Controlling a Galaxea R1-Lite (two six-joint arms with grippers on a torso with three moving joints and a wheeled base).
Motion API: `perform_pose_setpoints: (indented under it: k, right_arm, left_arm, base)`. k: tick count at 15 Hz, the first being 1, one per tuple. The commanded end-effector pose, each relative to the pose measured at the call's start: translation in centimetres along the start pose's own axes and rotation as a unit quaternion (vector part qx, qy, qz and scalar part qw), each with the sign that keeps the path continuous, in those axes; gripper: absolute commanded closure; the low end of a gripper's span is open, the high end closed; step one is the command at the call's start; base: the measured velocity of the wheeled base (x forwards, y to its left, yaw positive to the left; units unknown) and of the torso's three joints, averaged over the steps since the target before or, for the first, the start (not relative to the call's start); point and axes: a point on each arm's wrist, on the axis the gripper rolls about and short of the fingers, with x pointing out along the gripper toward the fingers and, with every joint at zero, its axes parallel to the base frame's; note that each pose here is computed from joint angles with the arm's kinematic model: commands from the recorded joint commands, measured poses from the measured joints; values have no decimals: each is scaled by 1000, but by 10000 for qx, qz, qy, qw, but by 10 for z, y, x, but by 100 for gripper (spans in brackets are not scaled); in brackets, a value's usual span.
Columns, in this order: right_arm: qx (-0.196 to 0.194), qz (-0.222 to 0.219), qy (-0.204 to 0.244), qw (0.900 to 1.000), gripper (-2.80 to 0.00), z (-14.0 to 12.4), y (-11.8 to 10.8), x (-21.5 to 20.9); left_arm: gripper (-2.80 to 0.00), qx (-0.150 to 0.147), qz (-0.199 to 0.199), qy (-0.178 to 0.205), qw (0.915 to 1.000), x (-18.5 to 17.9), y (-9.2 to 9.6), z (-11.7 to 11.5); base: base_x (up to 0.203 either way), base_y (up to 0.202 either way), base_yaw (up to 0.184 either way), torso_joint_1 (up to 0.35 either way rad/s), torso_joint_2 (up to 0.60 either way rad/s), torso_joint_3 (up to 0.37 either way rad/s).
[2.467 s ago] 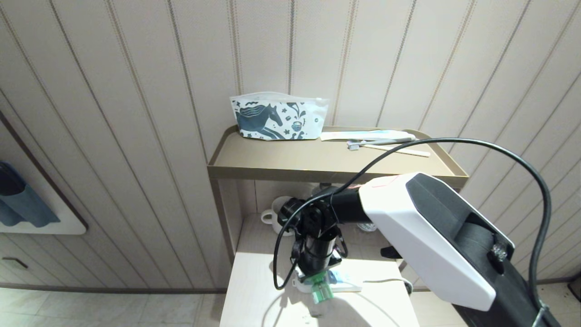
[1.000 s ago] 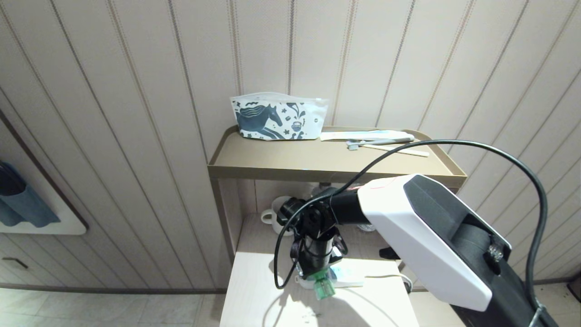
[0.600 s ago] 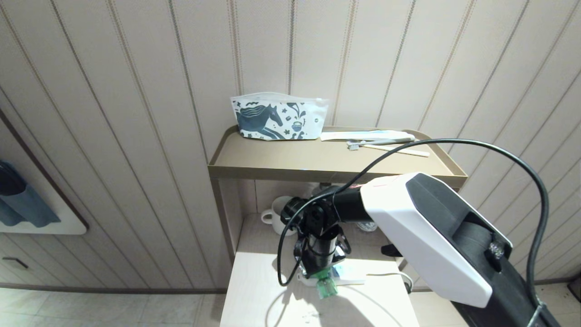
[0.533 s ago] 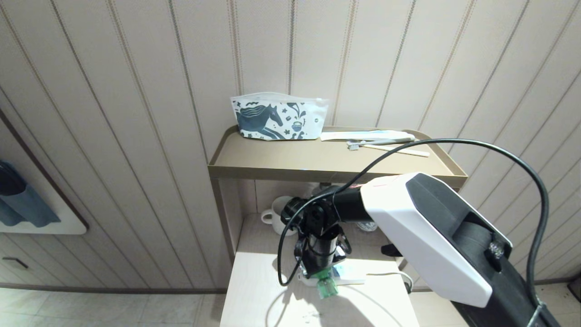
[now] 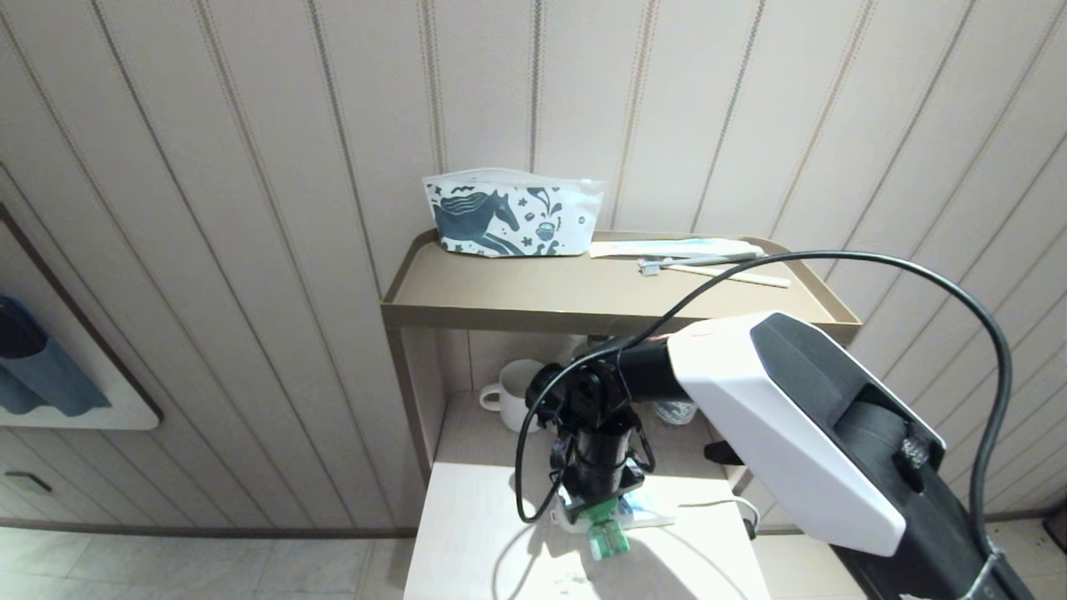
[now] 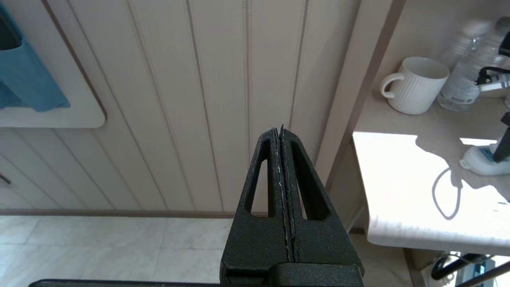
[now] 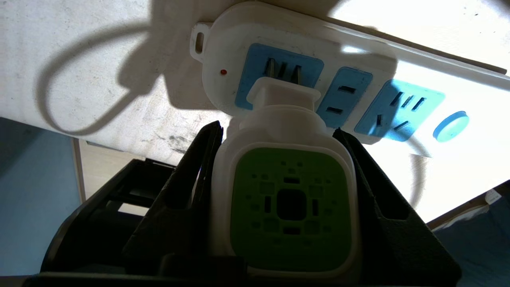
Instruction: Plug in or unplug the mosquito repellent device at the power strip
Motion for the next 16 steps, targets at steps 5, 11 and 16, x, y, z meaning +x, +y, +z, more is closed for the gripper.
perform_pose_setpoints:
  k: [5, 11, 16]
  right_arm:
    - [-9, 138, 195, 9997, 0, -5, -1, -11]
    - [-20, 119, 240, 9996, 0, -6, -1, -10]
    - [-81, 116, 230, 9996, 0, -6, 0, -10]
  left_arm:
    - [0, 0, -5, 12, 10000, 0, 0, 0]
    - [0, 0, -5, 12, 10000, 0, 0, 0]
    - [0, 0, 6, 13, 10000, 0, 0, 0]
  base:
    - [0, 0, 0, 0, 0, 0]
    - [0, 0, 0, 0, 0, 0]
    - [0, 0, 0, 0, 0, 0]
